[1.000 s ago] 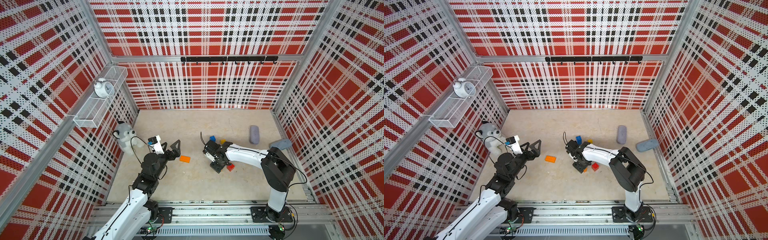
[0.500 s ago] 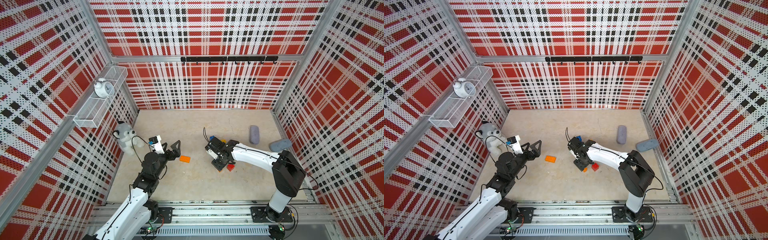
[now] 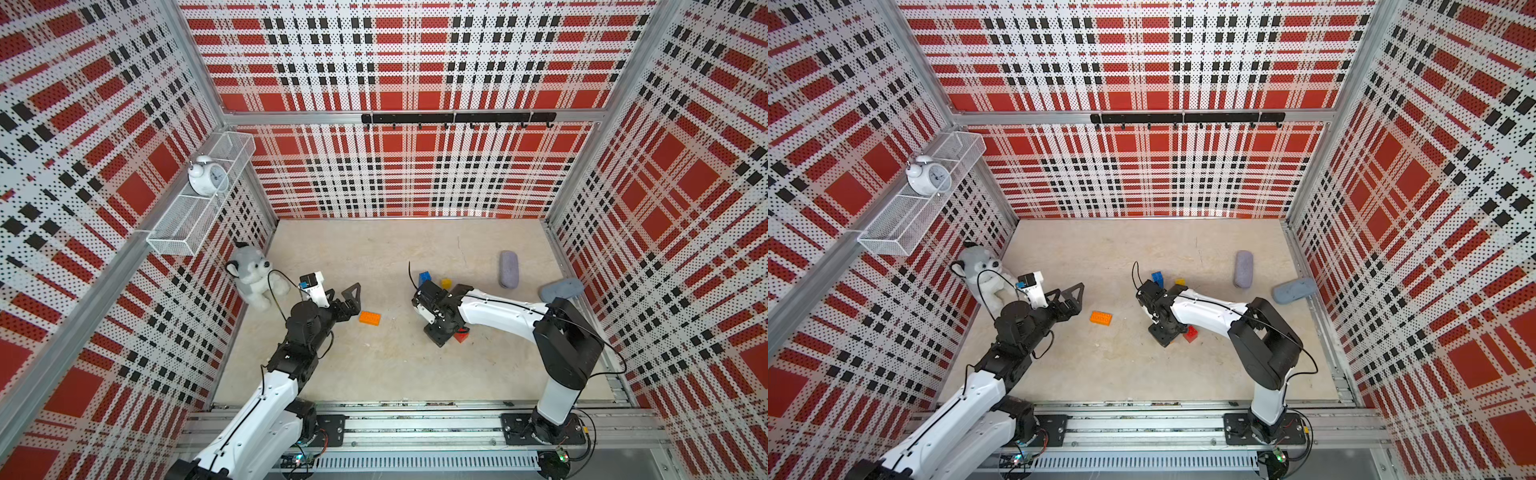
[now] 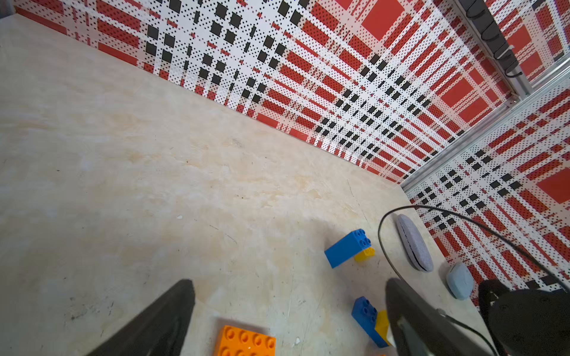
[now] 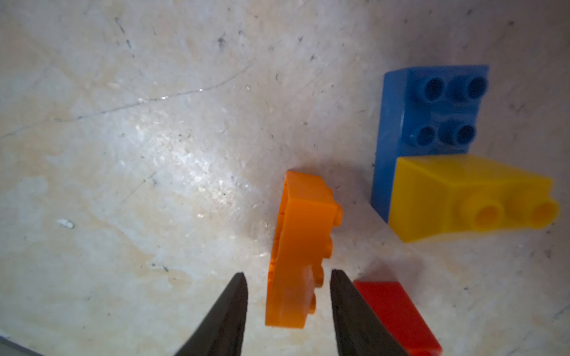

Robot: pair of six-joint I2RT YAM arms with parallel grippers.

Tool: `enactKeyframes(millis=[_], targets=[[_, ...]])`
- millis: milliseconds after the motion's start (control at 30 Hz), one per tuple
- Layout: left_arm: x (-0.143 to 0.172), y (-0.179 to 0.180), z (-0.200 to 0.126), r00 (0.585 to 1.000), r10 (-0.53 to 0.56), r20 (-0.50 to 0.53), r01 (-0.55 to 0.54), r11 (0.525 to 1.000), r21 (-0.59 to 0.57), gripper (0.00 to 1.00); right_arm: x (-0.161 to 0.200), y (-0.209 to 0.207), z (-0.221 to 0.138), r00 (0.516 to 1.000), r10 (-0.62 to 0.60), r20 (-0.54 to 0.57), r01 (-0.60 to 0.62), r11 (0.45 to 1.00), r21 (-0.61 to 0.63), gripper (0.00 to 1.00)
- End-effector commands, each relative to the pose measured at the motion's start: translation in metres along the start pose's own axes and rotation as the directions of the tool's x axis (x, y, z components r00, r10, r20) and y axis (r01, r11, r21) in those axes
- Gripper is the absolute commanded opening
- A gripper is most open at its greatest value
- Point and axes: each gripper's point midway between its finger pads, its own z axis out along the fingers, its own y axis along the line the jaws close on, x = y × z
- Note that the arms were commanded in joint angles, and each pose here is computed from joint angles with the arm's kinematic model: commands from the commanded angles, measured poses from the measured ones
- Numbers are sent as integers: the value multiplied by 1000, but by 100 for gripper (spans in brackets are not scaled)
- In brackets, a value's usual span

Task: Assemble a fork with lego
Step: Pick up the lego brick from the center of the board.

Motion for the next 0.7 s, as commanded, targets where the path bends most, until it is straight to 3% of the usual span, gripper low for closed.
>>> enactKeyframes(millis=[0,167,333,667], targets=[[-7,-2,-3,1000,15,19,-15,1000,3,98,-10,1,2,1000,-1,19,1,1000,18,37],[-5,-1,-4,1000,17,15,-17,1000,1,98,-12,-1,-1,999,-30,10,30,997,70,22],[-10,12,-8,999,14,29,-13,999,-45,98,-24,-12,-11,996,-84,10,80,975,205,18],[-36,44,-31,994,-40,99,56,985,-166,98,-76,-12,-15,963,-269,-31,242,803,544,20]])
